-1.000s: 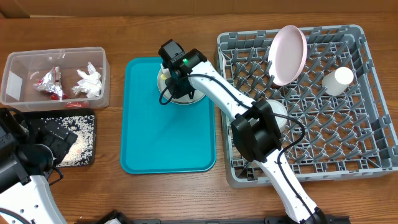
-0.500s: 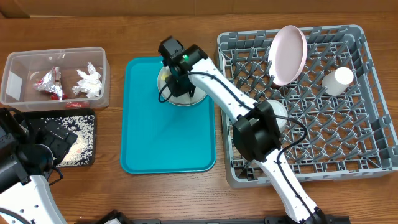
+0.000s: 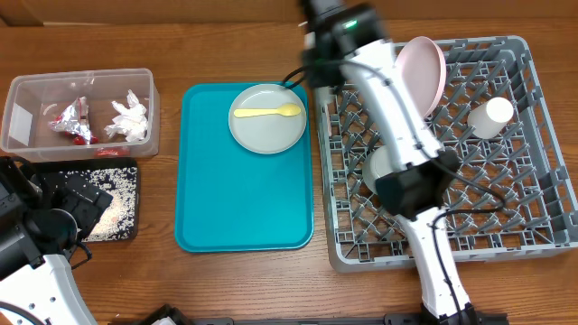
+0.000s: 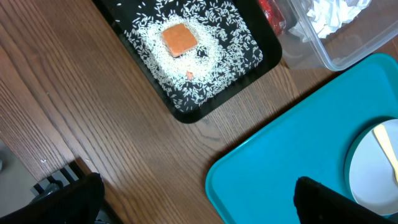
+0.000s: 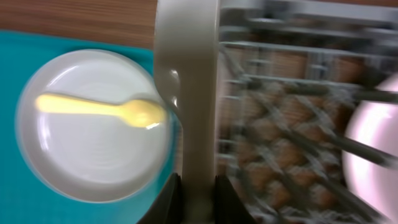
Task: Sort waste into correct bins and load items into the dishwasher rack
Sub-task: 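Carry the white knife into the rack and release it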
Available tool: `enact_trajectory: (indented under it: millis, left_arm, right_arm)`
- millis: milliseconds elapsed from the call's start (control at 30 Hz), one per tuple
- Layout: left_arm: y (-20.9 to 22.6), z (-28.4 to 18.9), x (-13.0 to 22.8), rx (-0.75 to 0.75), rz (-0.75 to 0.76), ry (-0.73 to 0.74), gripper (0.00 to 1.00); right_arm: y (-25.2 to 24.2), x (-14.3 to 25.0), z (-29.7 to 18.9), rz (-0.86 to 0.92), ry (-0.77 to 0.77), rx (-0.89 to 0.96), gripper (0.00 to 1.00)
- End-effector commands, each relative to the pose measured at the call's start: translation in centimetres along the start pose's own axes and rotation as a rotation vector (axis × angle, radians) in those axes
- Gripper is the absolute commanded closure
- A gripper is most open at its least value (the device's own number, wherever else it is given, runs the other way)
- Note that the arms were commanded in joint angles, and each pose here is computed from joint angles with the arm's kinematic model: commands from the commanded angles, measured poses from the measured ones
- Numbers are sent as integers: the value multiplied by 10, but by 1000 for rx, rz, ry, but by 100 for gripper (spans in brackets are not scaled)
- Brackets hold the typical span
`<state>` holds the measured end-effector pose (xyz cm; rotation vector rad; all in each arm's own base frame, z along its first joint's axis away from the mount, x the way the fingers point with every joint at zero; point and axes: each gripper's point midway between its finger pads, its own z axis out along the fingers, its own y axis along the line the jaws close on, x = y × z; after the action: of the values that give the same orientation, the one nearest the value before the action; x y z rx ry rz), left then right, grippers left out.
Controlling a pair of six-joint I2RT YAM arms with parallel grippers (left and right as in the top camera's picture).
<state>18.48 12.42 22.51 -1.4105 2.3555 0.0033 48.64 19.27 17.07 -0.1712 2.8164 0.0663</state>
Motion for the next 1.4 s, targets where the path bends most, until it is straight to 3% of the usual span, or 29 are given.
enact_trajectory:
  millis: [0, 500, 733, 800, 867, 1033, 1100, 1367]
  left_arm:
    - [3, 1, -1, -13, -21, -2, 0]
    - [3, 1, -1, -13, -21, -2, 0]
    - [3, 1, -1, -13, -21, -2, 0]
    - [3, 1, -1, -13, -21, -2, 0]
    - [3, 1, -1, -13, -21, -2, 0]
    - [3, 1, -1, -13, -21, -2, 0]
    - [3, 1, -1, -13, -21, -2, 0]
    - [3, 1, -1, -13, -21, -2, 0]
  right_arm:
    - [-24, -5, -26, 71, -28, -10, 96]
    - [-18, 23, 0, 47, 137, -120, 96]
    - [-20, 34, 14, 48, 194, -108, 86]
    - [-20, 34, 15, 48, 196, -108, 75]
    - [-19, 32, 16, 48, 188, -109, 54]
    - [-16, 18, 18, 46, 130, -122, 21]
    - [-15, 13, 18, 46, 108, -127, 16]
    - [24, 8, 12, 1, 88, -302, 14]
